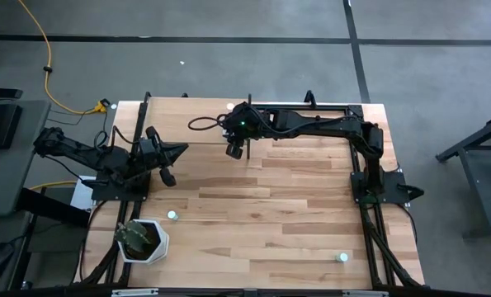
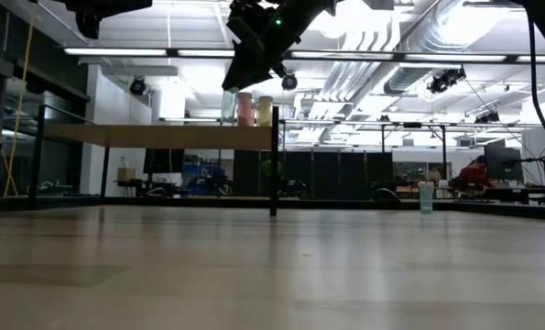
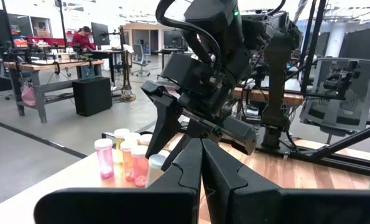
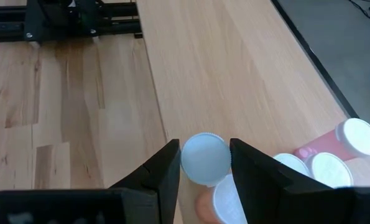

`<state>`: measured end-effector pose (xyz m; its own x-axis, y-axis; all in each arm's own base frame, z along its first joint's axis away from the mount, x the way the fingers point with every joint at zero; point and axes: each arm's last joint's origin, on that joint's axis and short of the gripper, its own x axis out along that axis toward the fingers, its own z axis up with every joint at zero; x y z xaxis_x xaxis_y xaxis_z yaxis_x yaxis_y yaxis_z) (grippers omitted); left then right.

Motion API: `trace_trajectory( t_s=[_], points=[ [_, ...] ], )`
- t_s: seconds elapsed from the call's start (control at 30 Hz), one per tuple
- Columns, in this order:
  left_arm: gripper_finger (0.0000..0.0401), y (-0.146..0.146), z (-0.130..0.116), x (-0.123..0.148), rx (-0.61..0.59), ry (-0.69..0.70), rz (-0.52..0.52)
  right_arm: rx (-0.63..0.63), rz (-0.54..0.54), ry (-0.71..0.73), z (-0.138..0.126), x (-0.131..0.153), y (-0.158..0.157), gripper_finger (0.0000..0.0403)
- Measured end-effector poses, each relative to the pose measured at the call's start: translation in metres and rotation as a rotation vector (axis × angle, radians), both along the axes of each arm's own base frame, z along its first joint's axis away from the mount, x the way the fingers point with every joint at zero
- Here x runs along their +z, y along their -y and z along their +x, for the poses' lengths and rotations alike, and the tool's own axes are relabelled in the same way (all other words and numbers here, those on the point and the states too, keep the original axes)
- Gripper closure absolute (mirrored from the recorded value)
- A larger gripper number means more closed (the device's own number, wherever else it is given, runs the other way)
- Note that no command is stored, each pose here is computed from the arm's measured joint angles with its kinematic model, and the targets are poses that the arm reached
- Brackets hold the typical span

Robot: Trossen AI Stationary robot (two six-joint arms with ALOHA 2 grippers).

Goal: Pick and place medicine bottles onto shelf by color
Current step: Put the top left green pill bottle on the shelf

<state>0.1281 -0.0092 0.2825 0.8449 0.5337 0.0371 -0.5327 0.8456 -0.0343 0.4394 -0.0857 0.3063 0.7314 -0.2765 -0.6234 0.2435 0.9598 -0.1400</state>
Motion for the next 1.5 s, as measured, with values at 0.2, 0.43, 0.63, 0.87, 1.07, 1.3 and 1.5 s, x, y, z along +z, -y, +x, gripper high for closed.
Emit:
trace_trajectory(
  t_s=[0.2,0.43,0.63,0.87,1.07,1.3,1.5],
  points=[
    [0.0401,0.0,0.0,-0.0001,0.0,-0.001,0.0,0.0,0.0,0.0,0.0,0.0,0.0,0.0272],
    [0.0401,0.0,0.0,-0.0001,0.0,-0.001,0.0,0.001,-0.001,-0.001,0.0,0.0,0.0,0.0272],
    [0.0401,0.0,0.0,-0.0002,0.0,-0.002,0.0,0.002,-0.002,-0.001,0.0,0.0,0.0,0.0272],
    [0.0401,0.0,0.0,-0.0001,0.0,-0.002,0.0,0.002,-0.002,-0.002,0.0001,-0.0002,0.0,0.0272],
    [0.0401,0.0002,0.0009,-0.0007,0.0,-0.007,0.002,0.002,-0.002,-0.002,0.0,-0.0003,0.0,0.0272],
    [0.0401,0.001,0.0041,-0.0029,0.0,-0.025,0.006,0.002,-0.002,-0.002,0.0001,-0.0003,0.0,0.0272],
    [0.0401,0.001,0.0042,-0.0028,-0.001,-0.025,0.006,0.002,-0.002,-0.002,0.0,-0.0003,0.0,0.0272]
  ],
)
